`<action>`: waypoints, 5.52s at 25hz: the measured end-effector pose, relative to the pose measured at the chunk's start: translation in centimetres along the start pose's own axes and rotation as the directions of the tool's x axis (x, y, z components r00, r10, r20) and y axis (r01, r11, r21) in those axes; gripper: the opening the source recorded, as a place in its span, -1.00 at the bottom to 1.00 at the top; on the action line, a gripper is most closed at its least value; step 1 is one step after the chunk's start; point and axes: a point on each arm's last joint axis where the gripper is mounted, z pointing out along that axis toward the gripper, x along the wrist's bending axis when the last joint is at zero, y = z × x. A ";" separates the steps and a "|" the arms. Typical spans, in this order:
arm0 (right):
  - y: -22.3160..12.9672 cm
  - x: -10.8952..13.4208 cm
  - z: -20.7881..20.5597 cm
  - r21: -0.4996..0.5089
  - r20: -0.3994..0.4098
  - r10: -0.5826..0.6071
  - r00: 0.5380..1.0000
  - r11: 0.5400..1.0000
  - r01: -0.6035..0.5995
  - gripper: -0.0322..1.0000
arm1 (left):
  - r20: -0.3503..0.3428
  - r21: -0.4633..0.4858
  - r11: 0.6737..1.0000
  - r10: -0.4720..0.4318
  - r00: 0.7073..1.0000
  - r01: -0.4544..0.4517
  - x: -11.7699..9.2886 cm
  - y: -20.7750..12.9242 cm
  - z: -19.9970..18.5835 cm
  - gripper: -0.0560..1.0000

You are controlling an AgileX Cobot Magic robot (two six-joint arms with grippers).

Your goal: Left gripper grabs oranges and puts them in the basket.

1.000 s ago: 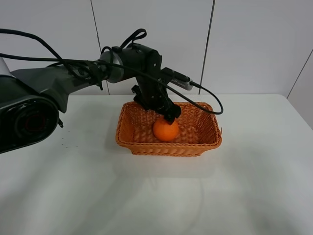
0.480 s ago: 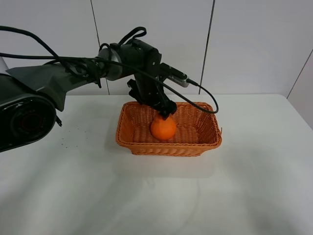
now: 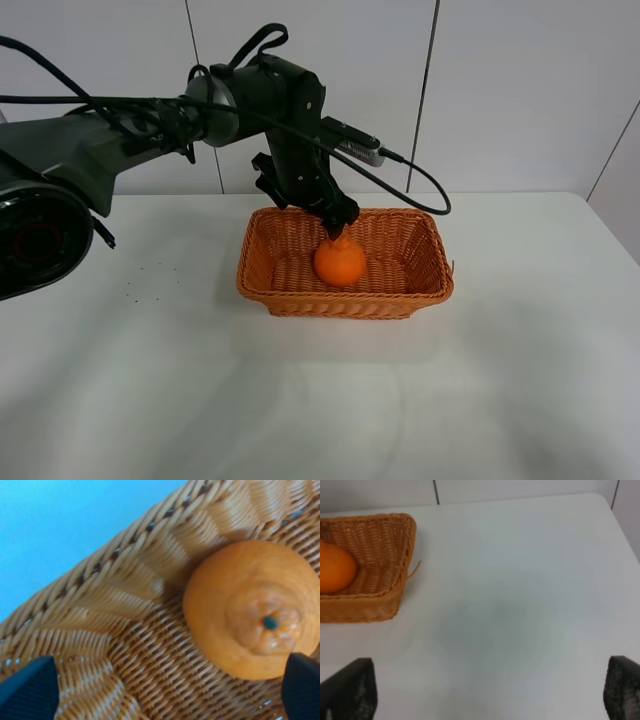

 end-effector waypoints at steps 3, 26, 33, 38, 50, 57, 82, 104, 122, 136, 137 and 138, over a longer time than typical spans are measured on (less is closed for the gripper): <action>0.0 0.0 0.0 0.000 0.000 0.000 1.000 1.000 0.000 0.41 | -0.004 -0.018 1.000 -0.008 1.000 0.007 0.3 0.5 -1.5 0.98; 0.0 0.0 0.0 0.000 0.000 0.000 1.000 1.000 0.000 0.41 | -0.198 -0.122 0.939 -0.341 0.919 0.322 18.6 -3.1 -11.5 0.98; 0.0 0.0 0.0 0.000 0.000 0.000 1.000 1.000 0.000 0.41 | -0.261 -0.093 0.910 -0.414 0.872 0.404 24.0 -6.3 -12.5 0.98; 0.0 0.0 0.0 0.000 0.000 0.000 1.000 1.000 0.000 0.41 | -0.281 -0.108 0.885 -0.465 0.840 0.453 26.3 -7.9 -13.6 0.98; 0.0 0.0 0.0 0.000 0.000 0.000 1.000 1.000 0.000 0.41 | -0.255 -0.116 0.876 -0.482 0.838 0.469 25.5 -9.8 -17.0 0.98; 0.0 0.0 0.0 0.000 0.000 0.000 1.000 1.000 0.000 0.41 | -0.259 -0.173 0.876 -0.481 0.838 0.449 23.1 -12.4 -21.7 0.98; 0.0 0.0 0.0 0.000 0.000 0.000 1.000 1.000 0.000 0.41 | -0.265 -0.546 0.758 -0.561 0.784 0.357 10.7 -28.3 -33.3 0.98; 0.0 0.0 0.0 0.000 0.000 0.000 1.000 1.000 0.000 0.41 | -0.195 -0.667 0.636 -0.653 0.732 0.389 3.9 -38.6 -32.2 0.98; 0.0 0.0 0.0 0.000 0.000 0.000 1.000 1.000 0.000 0.41 | -0.150 -0.758 0.538 -0.695 0.704 0.369 1.0 -42.8 -33.2 0.97; 0.0 0.0 0.0 0.000 0.000 0.000 1.000 1.000 0.000 0.41 | -0.183 -0.710 0.589 -0.684 0.706 0.386 0.4 -43.9 -32.9 0.95; 0.0 0.0 0.0 0.000 0.000 0.000 1.000 1.000 0.000 0.41 | -0.187 -0.699 0.597 -0.684 0.705 0.394 0.4 -44.0 -32.8 0.95; 0.0 0.0 0.0 0.000 0.000 0.000 1.000 1.000 0.000 0.41 | -0.189 -0.693 0.602 -0.683 0.705 0.398 0.3 -44.0 -32.7 0.95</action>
